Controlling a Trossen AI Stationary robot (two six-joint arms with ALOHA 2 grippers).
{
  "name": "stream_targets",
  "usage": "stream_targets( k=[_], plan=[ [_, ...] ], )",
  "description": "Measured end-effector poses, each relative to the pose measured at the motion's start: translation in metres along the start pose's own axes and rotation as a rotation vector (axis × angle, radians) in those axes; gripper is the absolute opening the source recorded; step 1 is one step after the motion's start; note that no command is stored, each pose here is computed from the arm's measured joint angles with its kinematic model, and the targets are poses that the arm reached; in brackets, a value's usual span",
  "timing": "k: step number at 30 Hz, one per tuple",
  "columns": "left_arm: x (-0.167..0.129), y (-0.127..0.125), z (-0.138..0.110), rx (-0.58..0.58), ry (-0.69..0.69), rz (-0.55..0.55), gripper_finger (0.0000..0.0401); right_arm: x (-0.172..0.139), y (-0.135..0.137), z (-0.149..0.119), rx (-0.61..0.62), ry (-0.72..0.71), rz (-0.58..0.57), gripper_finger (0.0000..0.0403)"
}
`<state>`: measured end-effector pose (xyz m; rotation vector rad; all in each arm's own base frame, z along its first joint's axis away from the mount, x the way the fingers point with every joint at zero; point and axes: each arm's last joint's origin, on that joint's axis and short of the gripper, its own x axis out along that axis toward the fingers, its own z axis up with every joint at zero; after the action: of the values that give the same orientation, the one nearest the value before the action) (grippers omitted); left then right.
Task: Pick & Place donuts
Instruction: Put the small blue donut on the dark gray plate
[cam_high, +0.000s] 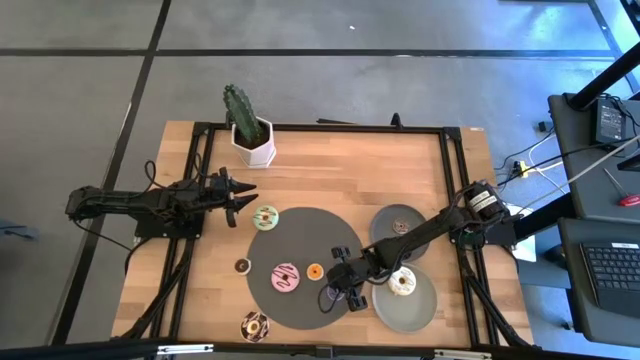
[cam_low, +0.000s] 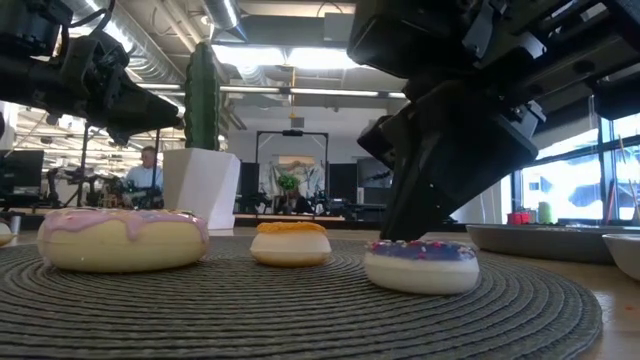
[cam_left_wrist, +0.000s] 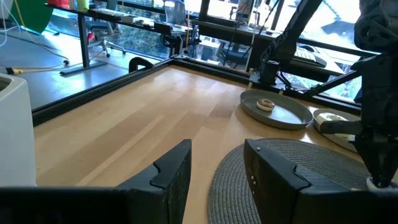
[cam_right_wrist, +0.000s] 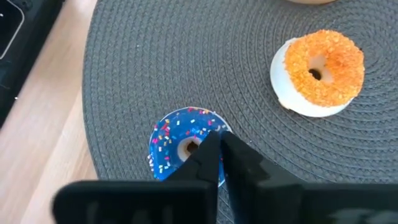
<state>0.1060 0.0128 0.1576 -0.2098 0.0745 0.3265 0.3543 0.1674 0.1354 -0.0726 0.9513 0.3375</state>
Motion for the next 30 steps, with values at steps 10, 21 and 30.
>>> stream_targets(
  k=[10,21,30],
  plan=[
    [0.0000,0.0000,-0.0001,0.000,0.000,0.000,0.0143,0.0001,0.0002,-0.0011,0.009,0.008,0.001,0.0115],
    [0.0000,0.0000,-0.0001,0.000,0.000,0.000,0.0143,0.0007,0.0027,-0.0038,0.020,0.018,0.005,0.0114],
    [0.0000,0.0000,-0.0001,0.001,0.001,0.000,0.0143,0.0008,0.0026,-0.0041,0.019,0.017,0.005,0.0042]
  ],
)
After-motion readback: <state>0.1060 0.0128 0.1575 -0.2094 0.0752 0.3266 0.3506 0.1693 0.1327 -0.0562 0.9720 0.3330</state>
